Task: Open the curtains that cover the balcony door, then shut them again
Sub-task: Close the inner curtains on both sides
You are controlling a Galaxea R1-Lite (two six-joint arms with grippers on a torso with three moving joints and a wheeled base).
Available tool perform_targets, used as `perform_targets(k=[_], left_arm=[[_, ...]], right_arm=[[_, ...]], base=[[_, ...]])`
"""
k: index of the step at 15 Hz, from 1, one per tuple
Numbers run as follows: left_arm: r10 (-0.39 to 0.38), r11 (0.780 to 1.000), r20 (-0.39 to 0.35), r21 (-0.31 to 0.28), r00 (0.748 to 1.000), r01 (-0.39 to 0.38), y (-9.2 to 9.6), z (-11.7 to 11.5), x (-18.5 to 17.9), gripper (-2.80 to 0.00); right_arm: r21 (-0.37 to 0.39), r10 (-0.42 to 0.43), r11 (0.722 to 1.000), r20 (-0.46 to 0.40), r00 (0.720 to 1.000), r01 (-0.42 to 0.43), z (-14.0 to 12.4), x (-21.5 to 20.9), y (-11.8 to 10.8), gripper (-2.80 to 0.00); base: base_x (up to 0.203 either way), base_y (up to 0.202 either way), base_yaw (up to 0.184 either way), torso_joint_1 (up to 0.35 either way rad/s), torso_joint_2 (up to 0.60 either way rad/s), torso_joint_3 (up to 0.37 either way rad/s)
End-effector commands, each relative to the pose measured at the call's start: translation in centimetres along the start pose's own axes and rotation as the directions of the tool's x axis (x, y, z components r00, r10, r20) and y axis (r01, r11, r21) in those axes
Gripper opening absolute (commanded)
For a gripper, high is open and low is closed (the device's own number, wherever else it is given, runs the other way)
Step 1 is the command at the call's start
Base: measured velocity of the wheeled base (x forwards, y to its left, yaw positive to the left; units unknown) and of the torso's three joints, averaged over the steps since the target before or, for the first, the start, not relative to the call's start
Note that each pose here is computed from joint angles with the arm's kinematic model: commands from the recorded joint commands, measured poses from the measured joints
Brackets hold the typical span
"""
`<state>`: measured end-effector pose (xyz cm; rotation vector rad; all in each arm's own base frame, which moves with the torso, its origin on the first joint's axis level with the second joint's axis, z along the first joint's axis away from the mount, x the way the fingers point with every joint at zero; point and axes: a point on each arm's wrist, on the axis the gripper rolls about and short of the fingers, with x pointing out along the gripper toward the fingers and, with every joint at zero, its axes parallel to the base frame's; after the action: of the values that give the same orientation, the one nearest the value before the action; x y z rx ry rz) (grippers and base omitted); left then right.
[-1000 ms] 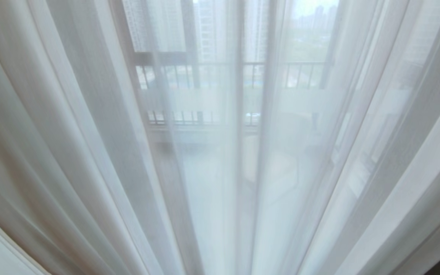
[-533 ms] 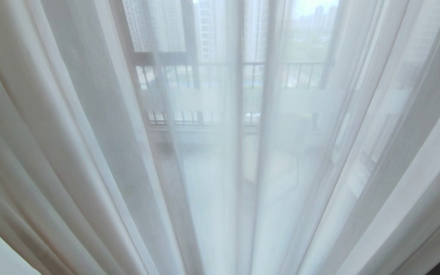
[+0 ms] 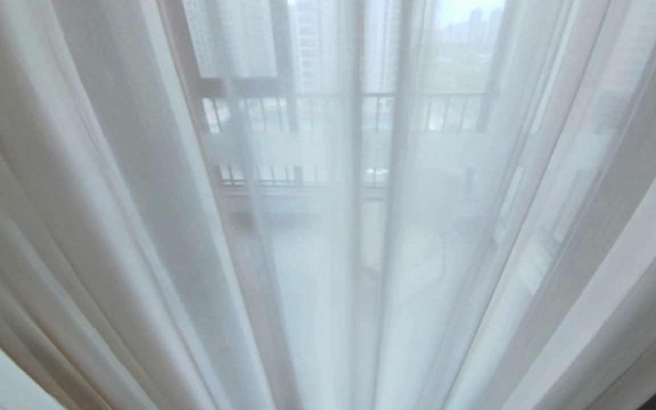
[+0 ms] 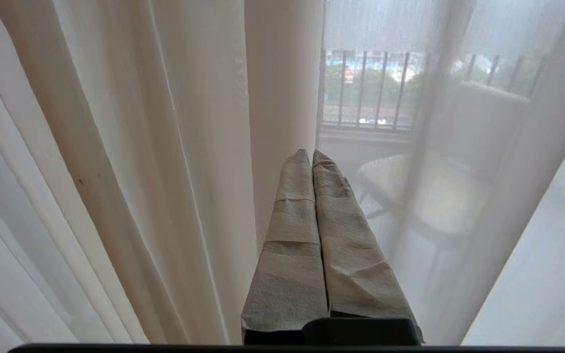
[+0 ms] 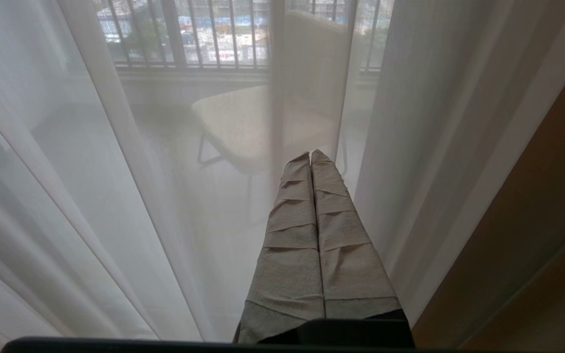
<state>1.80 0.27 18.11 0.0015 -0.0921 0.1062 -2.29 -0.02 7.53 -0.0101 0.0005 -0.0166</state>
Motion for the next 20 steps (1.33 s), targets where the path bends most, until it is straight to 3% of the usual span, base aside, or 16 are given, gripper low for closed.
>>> perform_targets(k=[1,7,12,20], left_arm=[[-0.016,1.0,-0.007,0.001,1.0,0.016,0.0,-1.0,-0.4,-2.8],[-0.085,0.996,-0.048,0.005,0.995,0.085,0.2,-4.1,-2.4,-2.8],[-0.087,0.996,-0.056,0.009,0.995,0.087,0.2,-8.7,-4.3,-2.8],[-0.086,0.996,-0.054,0.027,0.995,0.088,0.2,-9.8,-5.0,-2.8]], right_arm=[[-0.001,0.0,1.0,-0.001,1.0,0.0,0.0,0.0,0.0,-2.8],[-0.001,0.0,1.0,-0.001,1.0,0.0,0.0,0.0,0.0,-2.8],[-0.001,0.0,1.0,-0.001,1.0,0.0,0.0,0.0,0.0,-2.8],[-0.001,0.0,1.0,-0.001,1.0,0.0,0.0,0.0,0.0,-2.8]], base=[[0.0,0.0,0.0,0.0,0.0,0.0],[0.0,0.0,0.0,0.0,0.0,0.0],[0.0,0.0,0.0,0.0,0.0,0.0],[0.0,0.0,0.0,0.0,0.0,0.0]])
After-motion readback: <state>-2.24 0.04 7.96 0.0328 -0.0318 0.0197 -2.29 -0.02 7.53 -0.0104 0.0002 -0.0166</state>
